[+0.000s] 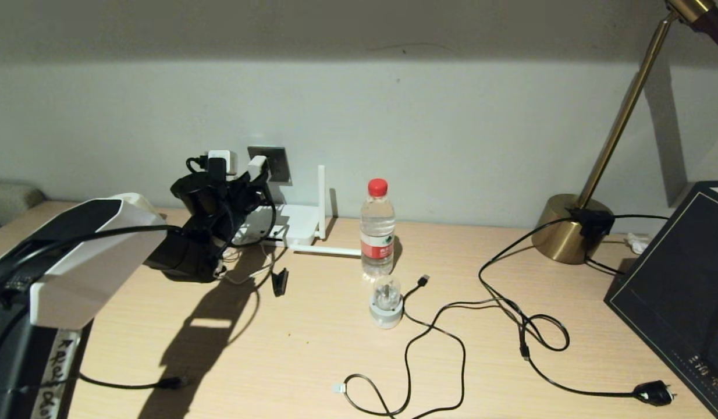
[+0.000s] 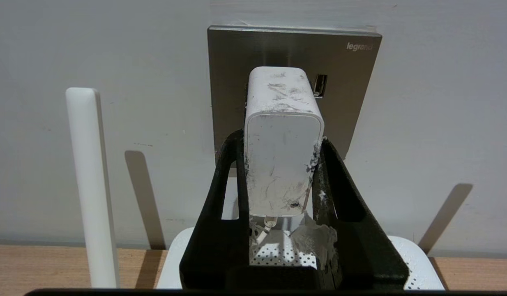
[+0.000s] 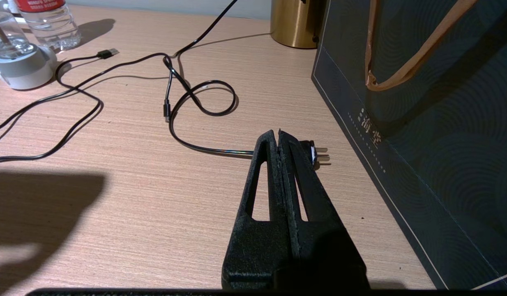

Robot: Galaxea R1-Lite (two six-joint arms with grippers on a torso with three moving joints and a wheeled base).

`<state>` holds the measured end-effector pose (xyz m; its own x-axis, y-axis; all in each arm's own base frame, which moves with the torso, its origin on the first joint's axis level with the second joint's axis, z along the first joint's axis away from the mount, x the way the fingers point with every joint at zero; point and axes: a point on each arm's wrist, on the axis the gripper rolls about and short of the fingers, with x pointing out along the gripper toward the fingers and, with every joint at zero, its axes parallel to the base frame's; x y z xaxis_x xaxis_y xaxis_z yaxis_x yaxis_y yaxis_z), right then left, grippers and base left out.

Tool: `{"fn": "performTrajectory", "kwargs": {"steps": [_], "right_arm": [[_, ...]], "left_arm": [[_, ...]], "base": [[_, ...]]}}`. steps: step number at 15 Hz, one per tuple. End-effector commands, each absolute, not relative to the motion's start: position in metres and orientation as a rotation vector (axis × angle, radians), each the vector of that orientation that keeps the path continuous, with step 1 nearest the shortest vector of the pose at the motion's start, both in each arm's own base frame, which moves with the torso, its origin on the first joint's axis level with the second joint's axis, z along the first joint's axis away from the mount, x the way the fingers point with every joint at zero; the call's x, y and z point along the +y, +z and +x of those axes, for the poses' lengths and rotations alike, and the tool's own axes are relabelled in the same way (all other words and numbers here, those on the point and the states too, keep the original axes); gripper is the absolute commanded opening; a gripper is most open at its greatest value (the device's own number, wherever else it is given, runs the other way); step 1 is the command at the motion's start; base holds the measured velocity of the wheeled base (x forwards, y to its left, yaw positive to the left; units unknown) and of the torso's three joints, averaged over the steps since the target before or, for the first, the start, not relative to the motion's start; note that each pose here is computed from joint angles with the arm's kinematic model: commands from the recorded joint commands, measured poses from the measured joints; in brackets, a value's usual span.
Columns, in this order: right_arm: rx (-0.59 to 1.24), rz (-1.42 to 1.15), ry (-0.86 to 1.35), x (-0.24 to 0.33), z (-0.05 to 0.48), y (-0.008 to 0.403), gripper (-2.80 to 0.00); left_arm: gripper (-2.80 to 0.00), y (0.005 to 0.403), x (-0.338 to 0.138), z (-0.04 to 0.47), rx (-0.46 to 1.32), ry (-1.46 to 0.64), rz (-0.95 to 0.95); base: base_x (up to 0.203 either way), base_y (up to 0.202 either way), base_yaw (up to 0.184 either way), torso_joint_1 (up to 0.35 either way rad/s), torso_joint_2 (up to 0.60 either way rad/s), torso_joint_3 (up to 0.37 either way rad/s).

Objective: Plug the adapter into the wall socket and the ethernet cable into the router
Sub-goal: Plug plug into socket

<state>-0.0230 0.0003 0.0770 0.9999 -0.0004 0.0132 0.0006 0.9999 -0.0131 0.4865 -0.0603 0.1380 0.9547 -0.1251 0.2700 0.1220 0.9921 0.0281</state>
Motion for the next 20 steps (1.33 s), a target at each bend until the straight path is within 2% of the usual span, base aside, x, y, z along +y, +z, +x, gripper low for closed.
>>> {"fn": "performTrajectory", "kwargs": {"steps": [1,20], "right_arm": [[-0.012,-0.014,0.0,0.0003,-0.0229,0.077,-2.8],[-0.012,-0.014,0.0,0.0003,-0.0229,0.077,-2.8]], "left_arm": [[-2.8,0.1399,-0.061,0.4867,-0.287,-0.127,0.011],[-2.8,0.1368,-0.0618,0.4934,-0.286,-0.125,0.026]], "base": [[0.0,0.0,0.0,0.0,0.0,0.0],[0.0,0.0,0.0,0.0,0.0,0.0]]}}
